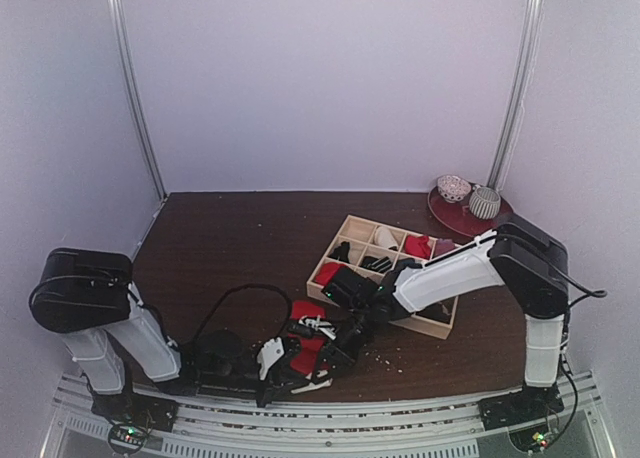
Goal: Roll the socks
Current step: Roll a pair of socks at the center of the board.
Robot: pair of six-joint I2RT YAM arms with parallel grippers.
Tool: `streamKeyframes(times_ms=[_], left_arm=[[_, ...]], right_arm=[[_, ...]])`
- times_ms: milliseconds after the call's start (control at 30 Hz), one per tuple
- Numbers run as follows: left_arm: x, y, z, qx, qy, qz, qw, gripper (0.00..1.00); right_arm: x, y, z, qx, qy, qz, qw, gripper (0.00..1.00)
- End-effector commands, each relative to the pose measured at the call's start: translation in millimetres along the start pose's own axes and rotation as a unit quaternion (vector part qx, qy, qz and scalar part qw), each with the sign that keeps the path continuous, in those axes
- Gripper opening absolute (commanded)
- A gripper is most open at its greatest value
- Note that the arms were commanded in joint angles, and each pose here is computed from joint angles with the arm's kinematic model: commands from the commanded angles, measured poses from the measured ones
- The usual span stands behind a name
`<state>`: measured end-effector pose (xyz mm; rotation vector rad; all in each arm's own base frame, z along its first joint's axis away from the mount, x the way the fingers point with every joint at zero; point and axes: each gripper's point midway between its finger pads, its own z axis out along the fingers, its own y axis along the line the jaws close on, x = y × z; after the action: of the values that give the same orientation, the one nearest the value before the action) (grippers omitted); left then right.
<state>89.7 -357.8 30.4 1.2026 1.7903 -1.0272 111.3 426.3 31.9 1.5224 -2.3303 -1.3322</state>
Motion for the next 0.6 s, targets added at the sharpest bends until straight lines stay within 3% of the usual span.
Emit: streamKeyframes(times_ms=[0, 33, 67, 200, 233, 267, 367, 500, 567], left_arm=[[58.8, 11.8, -1.3, -0.032, 0.116, -0.054, 0.991, 0.00], [64.3, 12.5, -2.8, -0.035, 0.125, -0.061, 0.990, 0.00], [68.4, 12.5, -4.0, -0.035, 0.132, -0.067, 0.988, 0.00], [80.5, 11.6, -5.4, -0.033, 0.151, -0.082, 0.984, 0.00], [81.6, 10.9, -4.9, -0.031, 0.154, -0.084, 0.984, 0.00], [82.2, 10.3, -4.3, -0.029, 0.156, -0.085, 0.984, 0.00], [81.8, 10.6, -2.2, -0.030, 0.158, -0.086, 0.983, 0.00], [78.9, 10.5, -0.6, -0.029, 0.152, -0.085, 0.984, 0.00], [78.6, 10.1, -0.2, -0.028, 0.152, -0.085, 0.984, 0.00]], right_arm=[[-38.2, 10.7, -43.4, 0.097, -0.081, -0.088, 0.988, 0.28], [-45.9, 16.8, -58.1, 0.118, -0.105, -0.103, 0.982, 0.48], [-51.0, 18.6, -70.2, 0.143, -0.124, -0.115, 0.975, 0.56], [-67.5, 24.9, -124.5, 0.271, -0.194, -0.138, 0.933, 0.69], [-70.5, 28.1, -141.0, 0.312, -0.212, -0.148, 0.914, 0.76], [-69.6, 35.6, -154.3, 0.347, -0.227, -0.164, 0.895, 0.95], [-70.1, 54.7, -207.3, 0.447, -0.286, -0.192, 0.825, 1.00], [-62.7, 71.1, -279.4, 0.486, -0.442, -0.137, 0.742, 1.00], [-53.3, 72.2, -294.1, 0.480, -0.484, -0.111, 0.723, 1.00]])
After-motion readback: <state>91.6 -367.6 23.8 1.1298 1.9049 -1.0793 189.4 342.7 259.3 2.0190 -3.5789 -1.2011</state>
